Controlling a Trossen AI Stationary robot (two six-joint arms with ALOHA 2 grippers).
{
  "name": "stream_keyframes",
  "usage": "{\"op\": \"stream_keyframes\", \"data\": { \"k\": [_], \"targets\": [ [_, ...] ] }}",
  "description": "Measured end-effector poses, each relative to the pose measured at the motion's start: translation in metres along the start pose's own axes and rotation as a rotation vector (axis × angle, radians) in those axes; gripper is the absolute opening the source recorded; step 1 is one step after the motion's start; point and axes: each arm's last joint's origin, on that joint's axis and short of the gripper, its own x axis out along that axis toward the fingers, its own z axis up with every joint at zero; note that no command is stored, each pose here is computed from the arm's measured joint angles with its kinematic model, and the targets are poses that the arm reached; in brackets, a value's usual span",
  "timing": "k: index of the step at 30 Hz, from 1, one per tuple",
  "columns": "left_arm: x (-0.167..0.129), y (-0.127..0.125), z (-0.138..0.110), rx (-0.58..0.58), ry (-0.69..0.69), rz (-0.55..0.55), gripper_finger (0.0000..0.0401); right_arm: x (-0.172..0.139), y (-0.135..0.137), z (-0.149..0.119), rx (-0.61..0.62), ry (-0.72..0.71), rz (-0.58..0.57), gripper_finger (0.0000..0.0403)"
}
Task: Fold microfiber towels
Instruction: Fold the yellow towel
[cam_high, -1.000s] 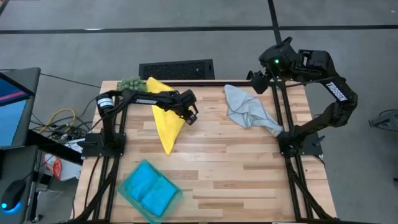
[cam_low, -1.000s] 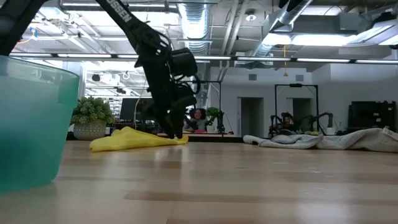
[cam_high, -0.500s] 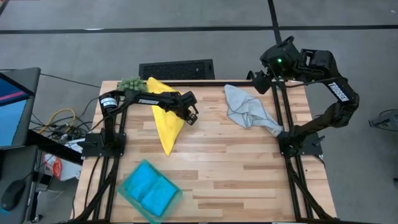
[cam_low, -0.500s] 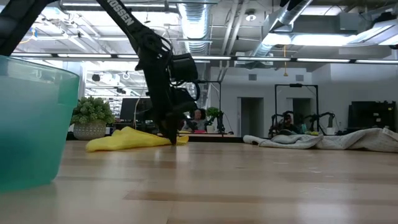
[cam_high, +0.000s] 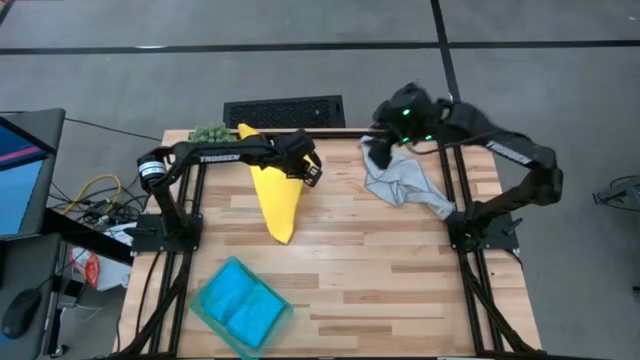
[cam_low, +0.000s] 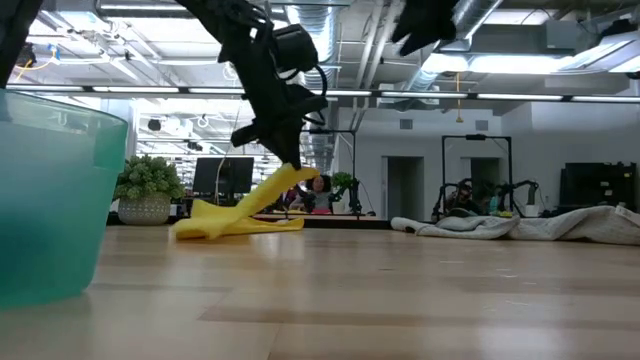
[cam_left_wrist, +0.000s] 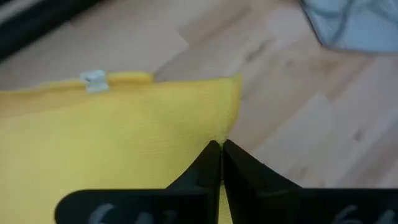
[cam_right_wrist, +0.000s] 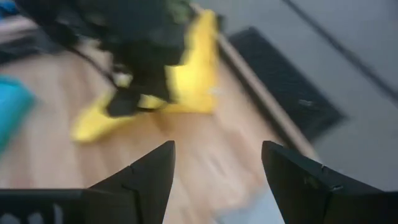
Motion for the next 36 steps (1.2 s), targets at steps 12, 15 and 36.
{"op": "stream_keyframes", "data": {
  "k": [12, 15, 36],
  "targets": [
    [-0.012, 0.015, 0.024, -0.040, -0.082, 0.022, 0.0001, 0.120, 0.021, -0.086, 0.262, -0.179, 0.263, 0.0265],
    [-0.012, 0.019, 0.026, -0.022, -0.084, 0.029, 0.0001, 0.139, 0.031, -0.104, 0.300, -0.242, 0.306, 0.0265],
    [-0.012, 0.025, 0.027, 0.082, -0.078, 0.046, 0.0000, 0.281, 0.093, -0.157, 0.327, -0.055, 0.380, 0.0265]
  ]
}}
